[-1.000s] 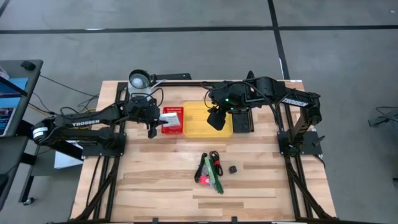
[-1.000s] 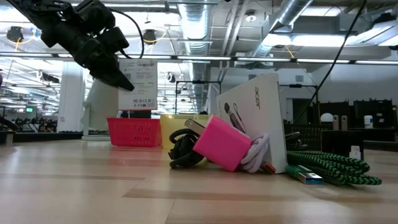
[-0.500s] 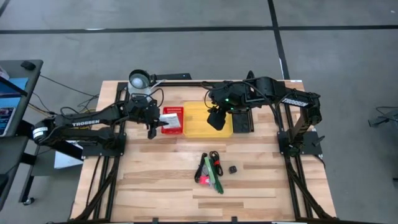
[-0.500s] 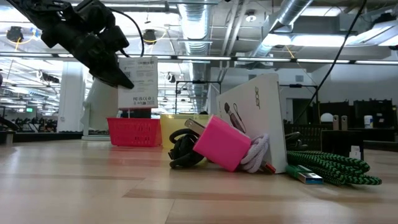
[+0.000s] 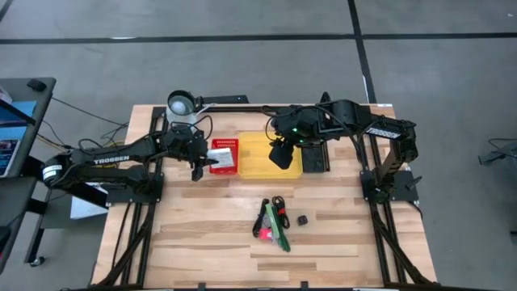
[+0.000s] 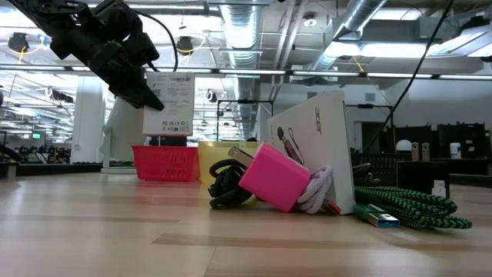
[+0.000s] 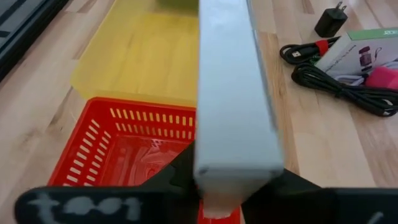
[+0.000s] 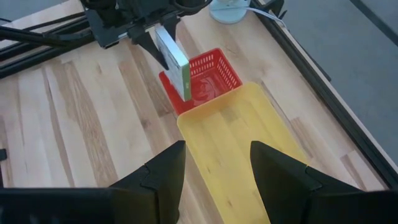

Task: Pick and place items into bin
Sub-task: Put the right card reader box into the red bin, then put the card reader box into the red bin

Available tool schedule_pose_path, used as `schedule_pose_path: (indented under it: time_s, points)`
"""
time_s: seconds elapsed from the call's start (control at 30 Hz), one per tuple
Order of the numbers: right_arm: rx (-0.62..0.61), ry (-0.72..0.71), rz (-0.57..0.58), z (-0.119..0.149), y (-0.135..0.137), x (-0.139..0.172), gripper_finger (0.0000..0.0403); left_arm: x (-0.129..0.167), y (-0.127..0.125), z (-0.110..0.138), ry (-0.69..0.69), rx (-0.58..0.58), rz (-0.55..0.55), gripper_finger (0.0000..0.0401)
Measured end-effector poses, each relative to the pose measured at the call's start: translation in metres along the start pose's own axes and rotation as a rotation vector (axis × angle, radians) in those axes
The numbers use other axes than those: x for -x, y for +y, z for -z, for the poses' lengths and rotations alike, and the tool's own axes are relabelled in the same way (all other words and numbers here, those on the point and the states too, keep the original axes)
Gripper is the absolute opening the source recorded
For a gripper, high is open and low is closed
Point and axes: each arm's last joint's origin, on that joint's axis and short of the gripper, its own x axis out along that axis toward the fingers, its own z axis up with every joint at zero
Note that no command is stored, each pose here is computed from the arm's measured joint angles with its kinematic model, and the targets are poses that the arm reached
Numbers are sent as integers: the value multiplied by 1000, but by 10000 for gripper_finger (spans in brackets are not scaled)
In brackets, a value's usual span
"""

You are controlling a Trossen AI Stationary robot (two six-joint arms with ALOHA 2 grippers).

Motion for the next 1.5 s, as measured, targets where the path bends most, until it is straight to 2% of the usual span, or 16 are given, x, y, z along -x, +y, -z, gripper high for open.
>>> schedule_pose_path:
  time_s: [0.17, 0.3, 0.57, 0.83, 0.93, 1.03, 1.2, 1.33, 1.43, 1.5]
  points:
    - [0, 0, 0, 0, 0, 0, 175, 0, 0, 0, 1, 12, -11, 118]
    - [1, 0, -1, 0, 0, 0, 177, 0, 1, 0, 2, 12, -42, 135]
    - [2, 0, -2, 0, 1, 0, 175, 0, 2, -4, -38, -1, -66, 139]
    - [2, 0, -2, 0, 1, 0, 178, 1, 7, -10, -73, -61, -227, 139]
    - [2, 0, -1, 0, 1, 0, 176, 2, 8, -13, -106, -68, -243, 139]
    - [2, 0, -1, 0, 1, 0, 175, 3, 6, -20, -152, -76, -174, 139]
    - [-5, 0, 5, -1, -2, -1, 178, 9, -9, -42, -244, -60, 101, 139]
    - [-5, 0, 5, -1, -2, -1, 176, 8, -28, -47, -234, -75, 288, 139]
    - [-4, 0, 4, -1, -2, 0, 175, 6, -43, -43, -179, -68, 343, 139]
    - [-11, 1, 3, -1, -2, 0, 176, 4, -52, -38, -120, -66, 329, 139]
